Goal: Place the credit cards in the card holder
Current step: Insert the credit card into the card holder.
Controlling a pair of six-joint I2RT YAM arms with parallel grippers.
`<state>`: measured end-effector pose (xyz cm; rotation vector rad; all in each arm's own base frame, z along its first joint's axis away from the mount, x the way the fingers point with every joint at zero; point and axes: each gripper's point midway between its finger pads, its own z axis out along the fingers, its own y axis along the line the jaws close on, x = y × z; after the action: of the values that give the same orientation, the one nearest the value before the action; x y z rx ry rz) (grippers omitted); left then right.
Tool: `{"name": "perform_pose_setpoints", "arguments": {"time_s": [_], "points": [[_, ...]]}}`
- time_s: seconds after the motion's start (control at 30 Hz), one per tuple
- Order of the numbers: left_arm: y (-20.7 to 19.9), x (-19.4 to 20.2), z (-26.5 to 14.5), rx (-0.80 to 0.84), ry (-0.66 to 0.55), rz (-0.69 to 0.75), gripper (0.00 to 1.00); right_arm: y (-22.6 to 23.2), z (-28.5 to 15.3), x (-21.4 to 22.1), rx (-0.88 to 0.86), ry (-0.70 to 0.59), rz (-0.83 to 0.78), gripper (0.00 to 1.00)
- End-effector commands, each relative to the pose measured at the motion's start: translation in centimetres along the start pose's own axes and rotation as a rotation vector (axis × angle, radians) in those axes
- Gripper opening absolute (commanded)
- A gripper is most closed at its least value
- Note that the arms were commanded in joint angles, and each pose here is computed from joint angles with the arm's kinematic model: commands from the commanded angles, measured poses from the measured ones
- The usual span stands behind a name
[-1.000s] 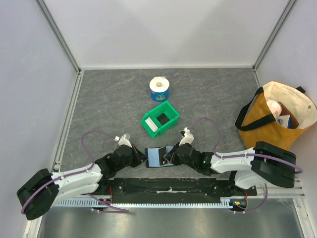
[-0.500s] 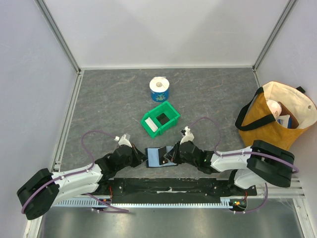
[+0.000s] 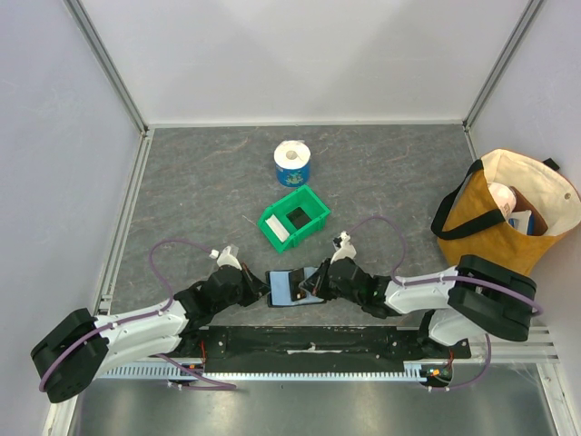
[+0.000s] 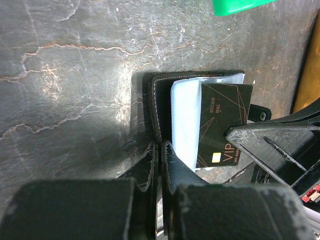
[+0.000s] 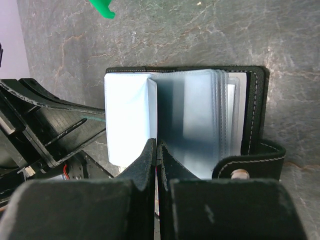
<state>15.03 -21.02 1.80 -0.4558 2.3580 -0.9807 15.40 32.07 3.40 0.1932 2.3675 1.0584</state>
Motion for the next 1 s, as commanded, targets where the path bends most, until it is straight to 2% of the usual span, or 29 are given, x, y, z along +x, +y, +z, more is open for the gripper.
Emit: {"name": "perform_pose_setpoints", "arguments": {"time_s": [0.0, 0.17, 0.53, 0.73, 0.97], "points": [[1.3, -0.1, 0.1, -0.041, -0.020, -0.011, 0.02, -2.0, -1.1, 1.0, 0.075, 0.033, 0.014, 0.00], [1.3, -0.1, 0.1, -0.040, -0.024, -0.012, 0.02, -2.9, -1.5, 0.6, 0.124, 0.018, 0.020, 0.00], [1.2, -0.1, 0.1, -0.039, -0.021, -0.010, 0.02, -2.8, 0.1, 2.5, 0.125, 0.106, 0.023, 0.00], [1.2, -0.1, 0.1, -0.036, -0.019, -0.009, 0.02, -2.6, 0.3, 2.3, 0.115, 0.097, 0.034, 0.00], [1.3, 0.1, 0.0, -0.036, -0.009, -0.001, 0.02, -3.0, 0.8, 0.3, 0.145, 0.016, -0.012, 0.00]]}}
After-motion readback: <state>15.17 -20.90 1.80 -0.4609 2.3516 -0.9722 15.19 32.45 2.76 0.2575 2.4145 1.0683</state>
